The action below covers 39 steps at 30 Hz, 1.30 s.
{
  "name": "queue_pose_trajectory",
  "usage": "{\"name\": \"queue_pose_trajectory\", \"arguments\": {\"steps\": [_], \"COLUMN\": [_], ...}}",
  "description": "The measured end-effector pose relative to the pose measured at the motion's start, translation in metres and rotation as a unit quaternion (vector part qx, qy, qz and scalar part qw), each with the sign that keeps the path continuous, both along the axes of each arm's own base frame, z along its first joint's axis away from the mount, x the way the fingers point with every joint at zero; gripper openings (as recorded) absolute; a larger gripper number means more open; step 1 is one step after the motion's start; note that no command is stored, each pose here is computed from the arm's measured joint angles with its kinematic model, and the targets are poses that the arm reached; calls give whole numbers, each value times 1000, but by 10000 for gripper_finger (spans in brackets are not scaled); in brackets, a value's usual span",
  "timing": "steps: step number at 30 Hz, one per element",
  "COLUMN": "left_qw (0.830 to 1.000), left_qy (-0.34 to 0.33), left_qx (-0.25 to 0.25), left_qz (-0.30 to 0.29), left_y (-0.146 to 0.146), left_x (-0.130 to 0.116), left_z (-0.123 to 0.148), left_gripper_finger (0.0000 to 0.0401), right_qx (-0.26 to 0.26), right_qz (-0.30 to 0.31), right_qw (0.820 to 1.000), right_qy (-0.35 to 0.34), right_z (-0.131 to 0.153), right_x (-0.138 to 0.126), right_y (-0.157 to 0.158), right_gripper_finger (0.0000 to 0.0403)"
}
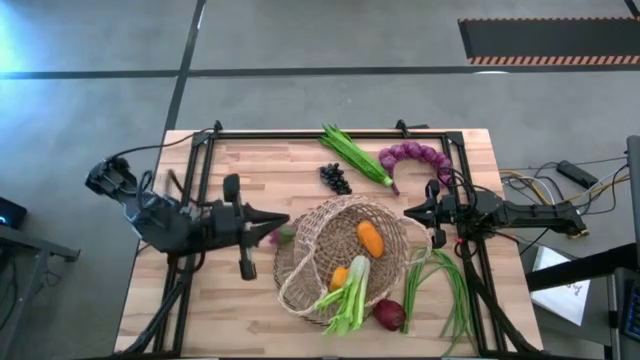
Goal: Build produce basket
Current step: Put the red grapes into the basket
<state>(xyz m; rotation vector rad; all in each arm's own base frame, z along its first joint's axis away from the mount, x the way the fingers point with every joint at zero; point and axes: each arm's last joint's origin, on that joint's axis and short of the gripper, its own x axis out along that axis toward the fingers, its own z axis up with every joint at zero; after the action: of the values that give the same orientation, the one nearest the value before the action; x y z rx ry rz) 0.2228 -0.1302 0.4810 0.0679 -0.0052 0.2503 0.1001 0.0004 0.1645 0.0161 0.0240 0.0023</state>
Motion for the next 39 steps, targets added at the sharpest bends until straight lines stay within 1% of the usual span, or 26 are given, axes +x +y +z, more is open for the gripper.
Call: {"name": "queue_pose_trajectory", "arguments": {"steps": [1,3,5,7,9,12,14,16,19,22,24,26,28,31,34,36,39], "left_qw": [1000,999,999,998,995,984,968,945,907,882,868,865,866,870,873,877,883], "left_qy": [-8,0,22,53,89,158,213,282,370,421,447,453,451,450,451,450,448], "left_qx": [17,40,44,32,10,-37,-68,-88,-107,-126,-142,-153,-157,-145,-126,-111,-80], "left_qz": [1,2,7,17,31,71,110,144,171,172,163,154,150,143,135,124,114], "left_y": [-2,-3,-1,3,9,21,29,37,40,39,39,39,42,50,59,65,75], "left_x": [3,5,7,9,10,7,2,-5,-12,-16,-18,-19,-20,-20,-17,-14,-9], "left_z": [2,0,-6,-17,-28,-49,-67,-89,-126,-164,-189,-212,-231,-251,-268,-276,-286], "left_gripper_finger": [0,0,0,0,0,0,0,0,0,5,20,46,78,133,176,190,194], "right_qx": [0,1,0,1,0,1,0,1,0,1,0,1,0,1,0,1,1], "right_qz": [0,0,0,0,0,0,0,0,0,0,0,0,0,0,0,0,0], "right_qw": [1000,1000,1000,1000,1000,1000,1000,1000,1000,1000,1000,1000,1000,1000,1000,1000,1000], "right_qy": [0,0,0,0,0,0,0,0,0,0,0,0,0,0,0,0,0], "right_z": [0,0,0,0,0,0,0,0,0,0,0,0,0,0,0,0,0], "right_x": [0,0,0,0,0,0,0,0,0,0,0,0,0,0,0,0,0], "right_y": [0,0,0,0,0,0,0,0,0,0,0,0,0,0,0,0,0], "right_gripper_finger": [18,18,18,18,18,18,18,18,18,18,18,18,18,18,18,18,18]}}
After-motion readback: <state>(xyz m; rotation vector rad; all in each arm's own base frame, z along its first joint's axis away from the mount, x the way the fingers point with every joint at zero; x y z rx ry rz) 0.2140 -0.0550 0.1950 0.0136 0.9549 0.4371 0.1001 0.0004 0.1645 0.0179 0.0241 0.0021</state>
